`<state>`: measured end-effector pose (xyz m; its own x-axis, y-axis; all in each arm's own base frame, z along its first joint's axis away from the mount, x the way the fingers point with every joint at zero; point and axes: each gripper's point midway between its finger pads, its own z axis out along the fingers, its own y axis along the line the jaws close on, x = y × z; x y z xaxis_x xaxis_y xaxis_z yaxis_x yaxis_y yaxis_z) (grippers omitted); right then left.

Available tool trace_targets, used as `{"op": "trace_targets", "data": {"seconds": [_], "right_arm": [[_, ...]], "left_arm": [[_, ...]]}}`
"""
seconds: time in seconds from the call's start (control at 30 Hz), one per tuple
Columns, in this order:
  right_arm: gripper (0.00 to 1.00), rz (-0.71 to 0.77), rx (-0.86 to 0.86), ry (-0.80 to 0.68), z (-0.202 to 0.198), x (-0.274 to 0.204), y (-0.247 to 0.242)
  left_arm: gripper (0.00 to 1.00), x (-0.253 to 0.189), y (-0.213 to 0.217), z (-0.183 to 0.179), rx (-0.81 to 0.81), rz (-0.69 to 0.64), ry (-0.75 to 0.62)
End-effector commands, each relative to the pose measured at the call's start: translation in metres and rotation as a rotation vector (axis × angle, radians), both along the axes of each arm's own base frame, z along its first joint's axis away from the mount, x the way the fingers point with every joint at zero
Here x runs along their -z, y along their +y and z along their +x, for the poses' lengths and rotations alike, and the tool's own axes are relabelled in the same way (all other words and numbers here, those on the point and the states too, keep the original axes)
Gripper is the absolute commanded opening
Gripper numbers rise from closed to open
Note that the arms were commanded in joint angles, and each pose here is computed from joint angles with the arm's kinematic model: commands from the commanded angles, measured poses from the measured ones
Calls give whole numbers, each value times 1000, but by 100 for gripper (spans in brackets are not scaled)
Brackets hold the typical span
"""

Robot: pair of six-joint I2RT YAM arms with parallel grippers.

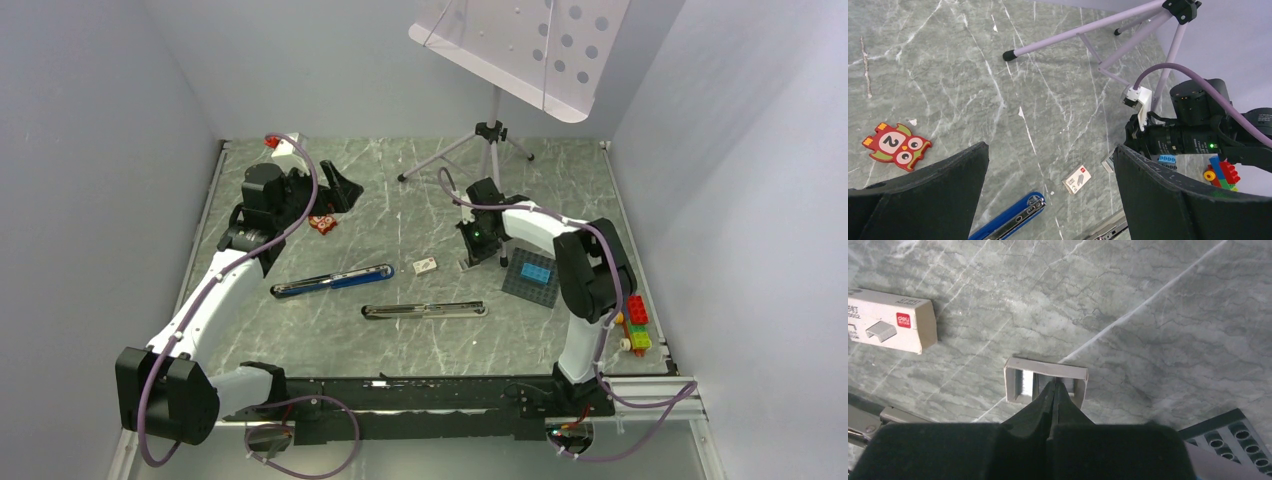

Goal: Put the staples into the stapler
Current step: Pick up the staple from the staple box.

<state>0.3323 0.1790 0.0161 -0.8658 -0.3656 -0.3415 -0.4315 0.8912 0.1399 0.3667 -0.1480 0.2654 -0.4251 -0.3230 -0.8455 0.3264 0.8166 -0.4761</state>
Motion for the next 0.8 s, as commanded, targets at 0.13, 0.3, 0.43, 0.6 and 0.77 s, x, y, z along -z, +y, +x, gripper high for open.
{"op": "trace_targets", "data": {"seconds": [0.13, 0.3, 0.43, 0.6, 0.77], "right_arm": [[0, 87, 14, -109, 11, -38, -2], [0, 128, 13, -123, 12, -46, 1], [0, 172, -2, -116, 11, -49, 5], [0, 210, -30, -95, 7, -50, 11], [0, 222, -34, -85, 4, -48, 11]], "left_arm": [[98, -14, -9, -5, 47, -33, -34], [98, -22, -21, -6, 116, -64, -63], [98, -16, -52, -14, 288, -151, -13], [97, 6, -104, -28, 515, -222, 127], [96, 45, -140, -36, 579, -198, 303]]}}
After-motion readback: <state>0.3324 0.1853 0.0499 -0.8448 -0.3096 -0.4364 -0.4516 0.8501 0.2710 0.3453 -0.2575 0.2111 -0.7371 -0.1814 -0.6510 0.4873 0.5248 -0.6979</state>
